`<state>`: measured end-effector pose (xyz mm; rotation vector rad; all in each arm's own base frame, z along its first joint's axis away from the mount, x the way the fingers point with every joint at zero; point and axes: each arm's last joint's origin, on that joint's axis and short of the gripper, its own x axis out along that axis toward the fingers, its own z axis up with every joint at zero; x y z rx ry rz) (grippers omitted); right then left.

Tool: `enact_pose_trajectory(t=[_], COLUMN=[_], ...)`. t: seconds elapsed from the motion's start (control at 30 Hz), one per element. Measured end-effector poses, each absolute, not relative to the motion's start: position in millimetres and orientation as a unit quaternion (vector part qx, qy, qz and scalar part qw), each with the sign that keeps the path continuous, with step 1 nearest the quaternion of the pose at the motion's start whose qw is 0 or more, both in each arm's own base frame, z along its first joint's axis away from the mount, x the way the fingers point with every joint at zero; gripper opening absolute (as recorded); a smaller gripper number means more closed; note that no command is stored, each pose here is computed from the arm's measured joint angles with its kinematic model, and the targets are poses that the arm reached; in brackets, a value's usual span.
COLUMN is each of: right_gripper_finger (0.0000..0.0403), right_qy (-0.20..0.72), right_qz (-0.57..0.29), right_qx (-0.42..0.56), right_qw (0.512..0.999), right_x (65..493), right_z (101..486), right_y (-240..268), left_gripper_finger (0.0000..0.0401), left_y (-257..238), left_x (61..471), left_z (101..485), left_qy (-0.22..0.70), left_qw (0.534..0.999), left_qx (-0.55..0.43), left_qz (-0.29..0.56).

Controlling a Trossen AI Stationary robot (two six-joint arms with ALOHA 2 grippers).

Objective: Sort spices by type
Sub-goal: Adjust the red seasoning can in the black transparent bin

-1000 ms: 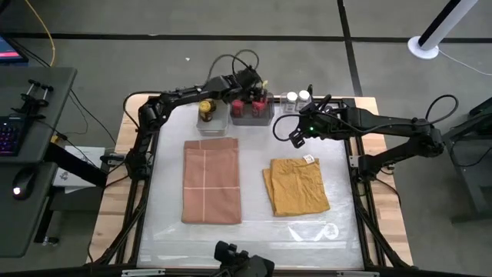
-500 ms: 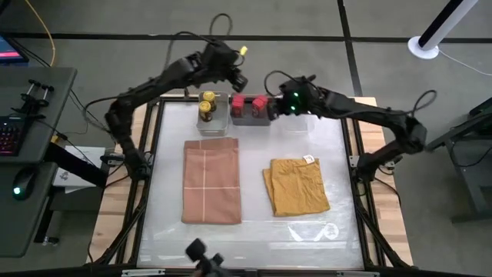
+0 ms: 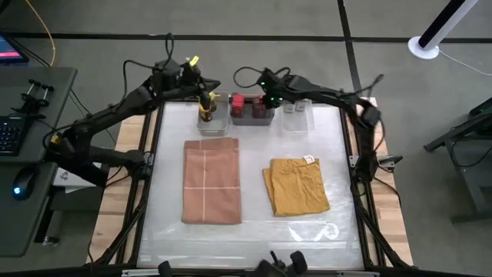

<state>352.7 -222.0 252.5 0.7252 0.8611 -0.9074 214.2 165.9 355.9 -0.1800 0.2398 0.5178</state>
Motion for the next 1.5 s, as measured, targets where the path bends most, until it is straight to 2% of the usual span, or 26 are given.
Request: enact_pose_trajectory(t=[0.07,0.27,0.5,0.7,1.07,1.5], right_gripper_finger=[0.0000,0.0000,0.0000,0.0000,0.0000,0.0000], right_qy=[0.435,0.484,0.553,0.536,0.542,0.474], right_qz=[-0.420,-0.416,-0.389,-0.380,-0.365,-0.307], right_qx=[0.318,0.279,0.251,0.221,0.188,0.181], right_qw=[0.731,0.717,0.693,0.721,0.733,0.805], right_x=[361,378,377,379,373,399], right_z=[245,240,221,222,216,221], right_y=[-230,-244,-250,-261,-279,-271], left_gripper_finger=[0.0001,0.0000,0.0000,0.0000,0.0000,0.0000], left_y=[163,161,161,162,162,162], left_x=[211,208,208,207,208,208], left_z=[352,352,352,352,352,353], left_qy=[0.116,0.125,0.121,0.119,0.108,0.096], left_qw=[0.956,0.956,0.953,0.949,0.943,0.938], left_qx=[-0.091,-0.083,-0.088,-0.091,-0.131,-0.153], left_qz=[0.255,0.253,0.264,0.278,0.286,0.296])
